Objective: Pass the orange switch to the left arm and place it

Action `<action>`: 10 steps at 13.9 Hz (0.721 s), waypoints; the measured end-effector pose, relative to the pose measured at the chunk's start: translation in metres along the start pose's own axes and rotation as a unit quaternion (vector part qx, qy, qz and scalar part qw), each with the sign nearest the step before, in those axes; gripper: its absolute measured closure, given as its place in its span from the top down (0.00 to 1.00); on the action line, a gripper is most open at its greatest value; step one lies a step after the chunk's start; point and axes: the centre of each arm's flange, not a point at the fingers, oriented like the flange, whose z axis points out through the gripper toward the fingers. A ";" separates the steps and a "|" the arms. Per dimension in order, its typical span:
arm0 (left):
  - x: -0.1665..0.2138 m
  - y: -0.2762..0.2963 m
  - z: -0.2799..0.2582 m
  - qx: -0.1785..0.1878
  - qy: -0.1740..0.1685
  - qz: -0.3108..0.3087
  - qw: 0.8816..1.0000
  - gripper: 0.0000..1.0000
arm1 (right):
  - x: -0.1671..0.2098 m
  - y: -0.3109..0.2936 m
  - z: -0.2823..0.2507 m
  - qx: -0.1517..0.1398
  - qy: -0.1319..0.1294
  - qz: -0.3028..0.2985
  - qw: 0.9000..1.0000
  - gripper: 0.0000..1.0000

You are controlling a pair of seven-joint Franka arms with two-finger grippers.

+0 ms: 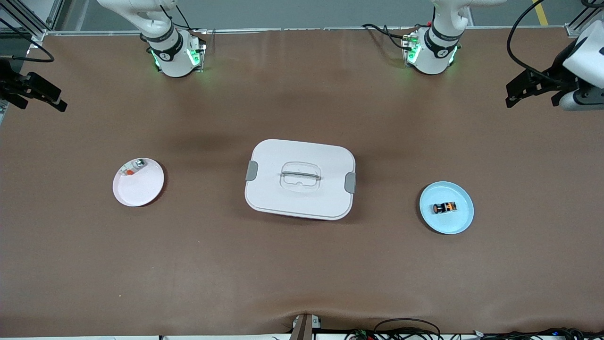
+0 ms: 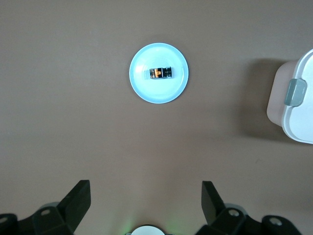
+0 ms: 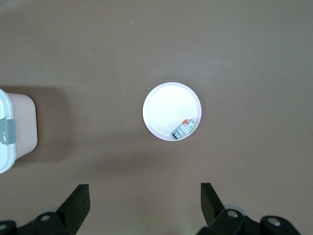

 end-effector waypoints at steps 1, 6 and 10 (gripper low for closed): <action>-0.003 0.000 -0.001 -0.001 0.000 0.000 1.000 1.00 | -0.001 0.000 0.000 0.000 -0.007 0.000 1.000 1.00; -0.013 0.018 0.001 0.000 -0.001 0.017 1.000 1.00 | -0.002 0.005 -0.002 -0.018 -0.022 0.002 1.000 1.00; -0.012 0.018 0.003 0.003 -0.003 0.016 1.000 1.00 | 0.000 0.006 -0.002 -0.020 -0.023 0.003 1.000 1.00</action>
